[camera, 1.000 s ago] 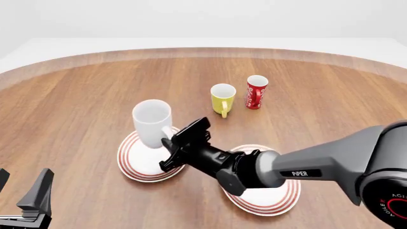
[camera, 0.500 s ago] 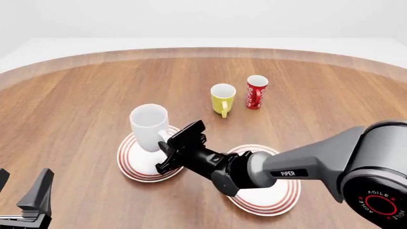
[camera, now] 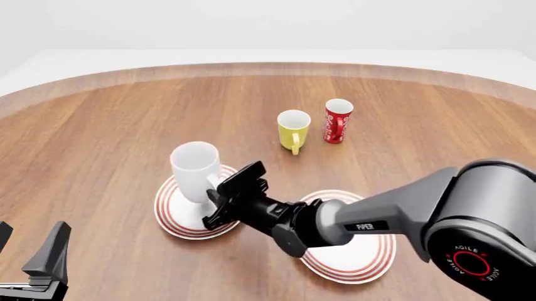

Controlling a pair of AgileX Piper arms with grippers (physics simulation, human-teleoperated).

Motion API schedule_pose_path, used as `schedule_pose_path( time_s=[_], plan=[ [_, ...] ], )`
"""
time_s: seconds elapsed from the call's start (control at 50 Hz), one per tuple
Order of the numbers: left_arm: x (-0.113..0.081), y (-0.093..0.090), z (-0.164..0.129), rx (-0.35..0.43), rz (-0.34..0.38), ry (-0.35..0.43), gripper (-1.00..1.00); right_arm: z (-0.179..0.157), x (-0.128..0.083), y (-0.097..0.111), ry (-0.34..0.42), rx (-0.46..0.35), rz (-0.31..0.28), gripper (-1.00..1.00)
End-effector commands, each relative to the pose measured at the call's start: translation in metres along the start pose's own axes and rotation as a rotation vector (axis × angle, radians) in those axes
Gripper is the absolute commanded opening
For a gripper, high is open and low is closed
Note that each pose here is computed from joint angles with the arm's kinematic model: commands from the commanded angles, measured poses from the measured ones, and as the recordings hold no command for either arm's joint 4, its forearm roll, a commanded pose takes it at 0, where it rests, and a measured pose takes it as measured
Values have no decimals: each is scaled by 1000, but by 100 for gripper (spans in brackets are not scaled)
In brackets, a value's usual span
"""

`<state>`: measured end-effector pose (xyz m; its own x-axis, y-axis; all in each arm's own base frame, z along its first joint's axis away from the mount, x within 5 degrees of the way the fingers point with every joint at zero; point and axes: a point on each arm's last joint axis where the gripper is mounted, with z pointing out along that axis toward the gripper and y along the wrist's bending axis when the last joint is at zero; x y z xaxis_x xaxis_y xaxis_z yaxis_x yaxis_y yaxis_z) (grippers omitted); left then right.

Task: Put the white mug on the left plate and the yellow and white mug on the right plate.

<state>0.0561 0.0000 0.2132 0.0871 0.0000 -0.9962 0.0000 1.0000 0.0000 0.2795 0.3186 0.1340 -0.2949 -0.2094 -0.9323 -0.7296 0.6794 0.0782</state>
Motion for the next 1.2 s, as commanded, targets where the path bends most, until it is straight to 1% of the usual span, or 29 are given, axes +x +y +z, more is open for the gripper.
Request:
schedule_pose_path(
  time_s=[0.02,0.16,0.18,0.34,0.94,0.96,1.2],
  plan=[
    [0,0,0,0,0,0,100,7,3,-1,5,2,12,-100],
    [0,0,0,0,0,0,100,8,5,-1,9,2,14,-100],
    [0,0,0,0,0,0,100,11,8,-2,15,5,18,-100],
    [0,0,0,0,0,0,100,14,12,-4,24,10,24,-100],
    [0,0,0,0,0,0,100,15,13,-5,29,12,28,-100],
    [0,0,0,0,0,0,100,16,13,-9,33,19,36,100],
    [0,0,0,0,0,0,100,14,12,-9,32,20,34,100]
  ],
)
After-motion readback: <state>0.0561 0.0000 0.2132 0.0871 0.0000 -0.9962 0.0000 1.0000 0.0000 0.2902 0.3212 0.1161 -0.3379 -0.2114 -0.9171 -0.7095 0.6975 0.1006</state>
